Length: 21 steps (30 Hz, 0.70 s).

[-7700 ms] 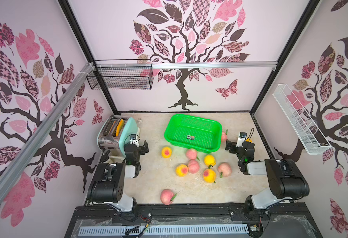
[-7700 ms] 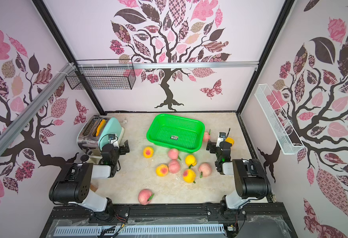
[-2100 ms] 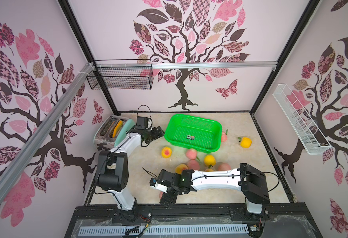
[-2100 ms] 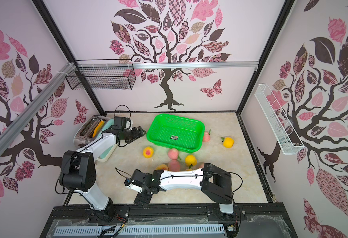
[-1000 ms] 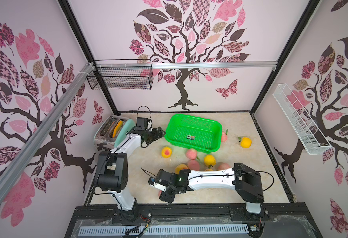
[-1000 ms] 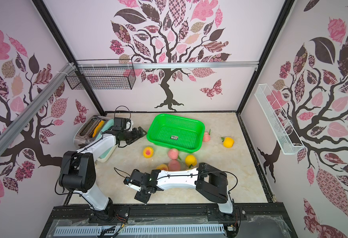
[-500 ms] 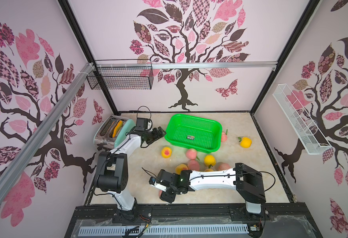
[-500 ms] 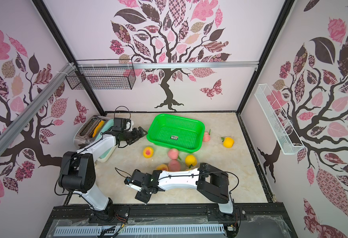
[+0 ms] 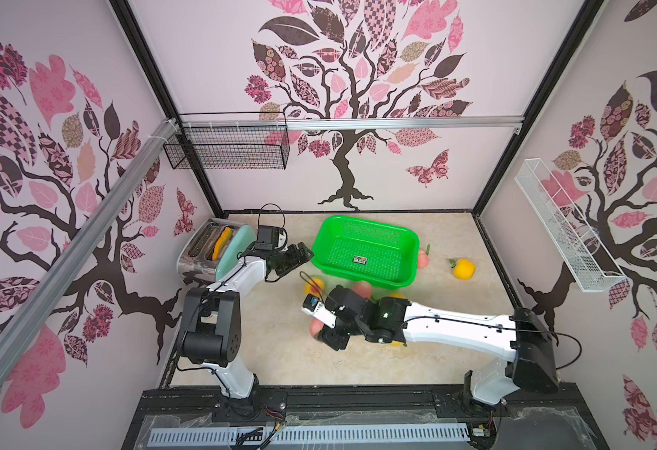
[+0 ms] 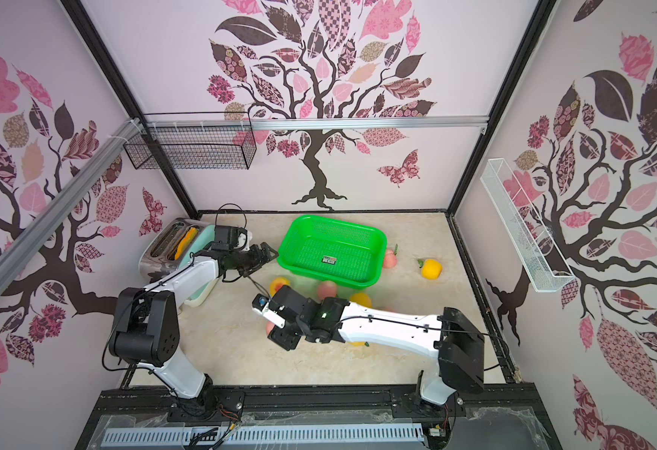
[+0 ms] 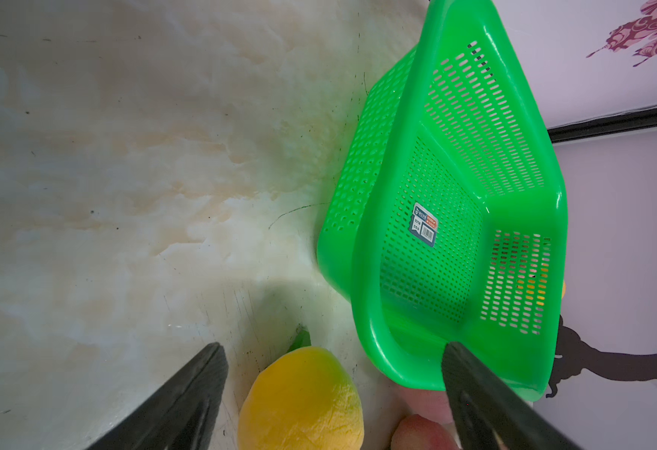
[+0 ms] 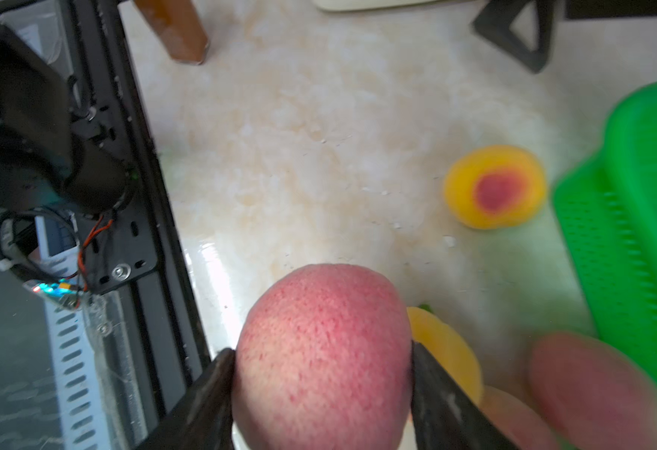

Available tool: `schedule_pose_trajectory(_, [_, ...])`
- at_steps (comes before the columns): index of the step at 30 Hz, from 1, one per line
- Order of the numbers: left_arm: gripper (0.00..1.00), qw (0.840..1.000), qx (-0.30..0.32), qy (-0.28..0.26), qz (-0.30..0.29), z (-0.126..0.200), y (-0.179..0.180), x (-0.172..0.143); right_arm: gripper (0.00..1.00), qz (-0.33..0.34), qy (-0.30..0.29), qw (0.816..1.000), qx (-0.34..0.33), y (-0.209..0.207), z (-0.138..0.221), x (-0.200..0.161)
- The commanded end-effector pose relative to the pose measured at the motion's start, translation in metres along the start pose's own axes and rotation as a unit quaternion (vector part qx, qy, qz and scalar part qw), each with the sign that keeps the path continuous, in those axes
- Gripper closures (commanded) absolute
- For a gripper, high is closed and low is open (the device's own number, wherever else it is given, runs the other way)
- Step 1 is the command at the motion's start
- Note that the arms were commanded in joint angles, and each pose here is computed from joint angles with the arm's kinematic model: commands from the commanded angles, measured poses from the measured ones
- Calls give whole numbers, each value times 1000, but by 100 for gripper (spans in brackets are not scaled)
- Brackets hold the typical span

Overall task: Put the peaches into the basket
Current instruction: Pick up the peach from the center of the board, then adjust the basket at the center of the board.

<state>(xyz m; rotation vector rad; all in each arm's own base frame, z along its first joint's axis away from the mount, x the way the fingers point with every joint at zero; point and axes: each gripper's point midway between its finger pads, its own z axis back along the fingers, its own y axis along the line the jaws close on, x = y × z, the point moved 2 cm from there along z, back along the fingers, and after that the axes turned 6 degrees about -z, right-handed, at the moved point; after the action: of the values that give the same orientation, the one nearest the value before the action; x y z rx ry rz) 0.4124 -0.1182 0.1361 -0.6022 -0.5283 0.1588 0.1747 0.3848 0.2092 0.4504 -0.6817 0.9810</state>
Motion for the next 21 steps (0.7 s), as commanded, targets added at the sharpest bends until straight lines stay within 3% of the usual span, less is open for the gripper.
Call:
schedule_pose_trajectory(1, [10,1000,-18,-10,-7,8,-10,4,34,-12,-59,996,-69,-50,35,35])
schedule_pose_trajectory(7, [10,1000,-26,-4,-12,2,-17,1,35,-141,-139,971,-135,-171,58,70])
schedule_pose_trajectory(12, [10,999,-36,1,-19,5,-28,-1,36,-258,-161,944,-131,-257,33,93])
schedule_pose_trajectory(18, [9,999,2,-22,-31,27,-22,-2,36,-282,-96,951,-78,-289,-48,100])
schedule_pose_trajectory(21, [8,999,3,-25,-21,28,-15,-13,36,-284,-81,953,-69,-294,-72,95])
